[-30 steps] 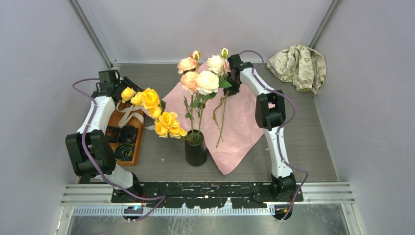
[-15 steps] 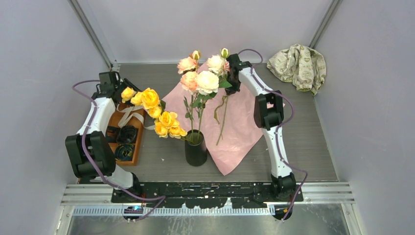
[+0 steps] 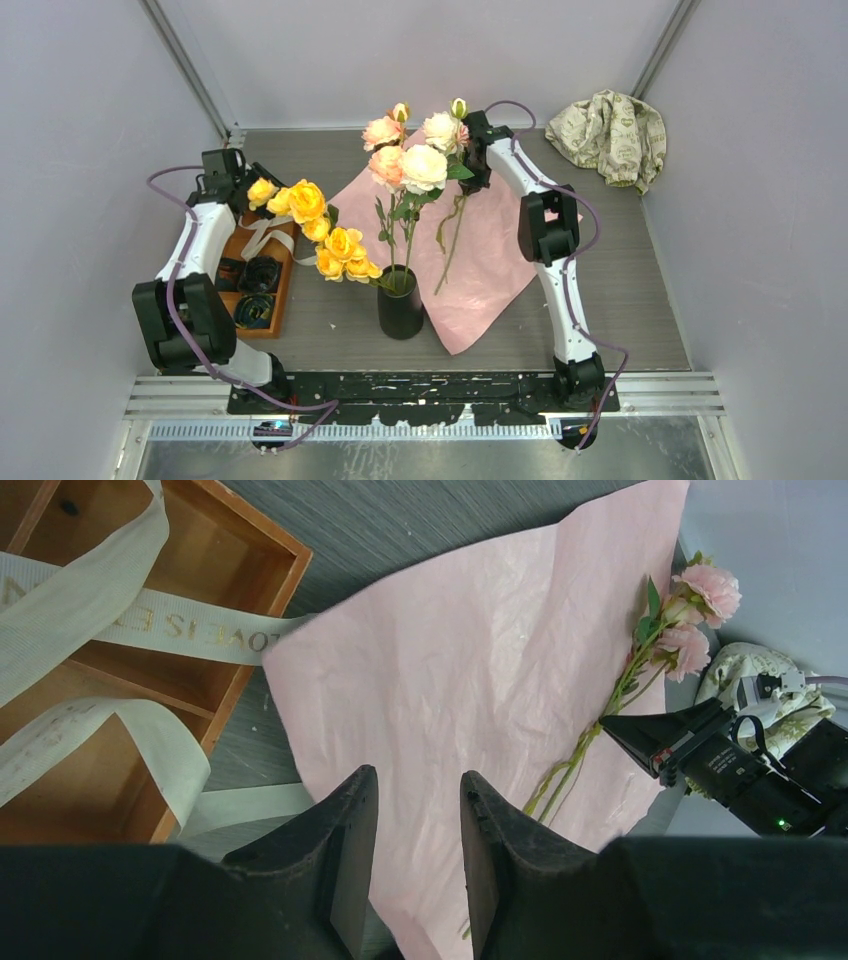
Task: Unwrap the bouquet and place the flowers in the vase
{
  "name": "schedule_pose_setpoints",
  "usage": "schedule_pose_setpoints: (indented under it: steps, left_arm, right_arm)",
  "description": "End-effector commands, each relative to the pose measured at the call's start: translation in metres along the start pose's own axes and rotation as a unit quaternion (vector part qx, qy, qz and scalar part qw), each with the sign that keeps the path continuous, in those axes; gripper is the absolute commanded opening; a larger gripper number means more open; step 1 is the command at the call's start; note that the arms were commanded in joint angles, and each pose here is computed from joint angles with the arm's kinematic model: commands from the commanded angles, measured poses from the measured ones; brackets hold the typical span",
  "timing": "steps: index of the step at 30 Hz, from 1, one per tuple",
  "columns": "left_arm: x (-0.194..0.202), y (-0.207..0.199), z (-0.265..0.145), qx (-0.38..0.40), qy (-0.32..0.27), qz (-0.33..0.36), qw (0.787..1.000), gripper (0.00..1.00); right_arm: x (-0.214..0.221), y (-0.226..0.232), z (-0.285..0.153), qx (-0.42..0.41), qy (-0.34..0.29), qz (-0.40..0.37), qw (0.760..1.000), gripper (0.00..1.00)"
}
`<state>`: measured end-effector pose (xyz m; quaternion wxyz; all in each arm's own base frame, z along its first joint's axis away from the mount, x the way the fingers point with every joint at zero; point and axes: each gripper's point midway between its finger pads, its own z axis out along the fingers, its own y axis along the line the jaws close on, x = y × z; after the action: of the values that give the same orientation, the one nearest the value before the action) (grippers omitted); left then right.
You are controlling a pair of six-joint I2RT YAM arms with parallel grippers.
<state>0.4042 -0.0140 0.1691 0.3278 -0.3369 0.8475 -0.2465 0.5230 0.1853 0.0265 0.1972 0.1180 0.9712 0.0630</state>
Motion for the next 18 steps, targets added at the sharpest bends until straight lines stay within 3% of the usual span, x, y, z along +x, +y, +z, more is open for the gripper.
schedule_pose_setpoints:
  steps: [1, 7, 18]
  left_arm:
    - [-0.006, -0.01, -0.016, 0.014, -0.023, 0.016, 1.0, 0.36]
    - [-0.007, -0.009, -0.021, 0.011, -0.029, 0.02, 0.999, 0.36]
    - [-0.005, -0.009, -0.024, 0.012, -0.03, 0.02, 0.999, 0.36]
  right_arm:
    - [-0.007, 0.0, -0.015, 0.002, -0.019, 0.001, 1.0, 0.01]
    - [-0.026, 0.012, -0.069, -0.031, -0.072, -0.003, 0.997, 0.01]
    - [-0.055, -0.002, -0.226, -0.054, -0.214, -0.012, 0.975, 0.01]
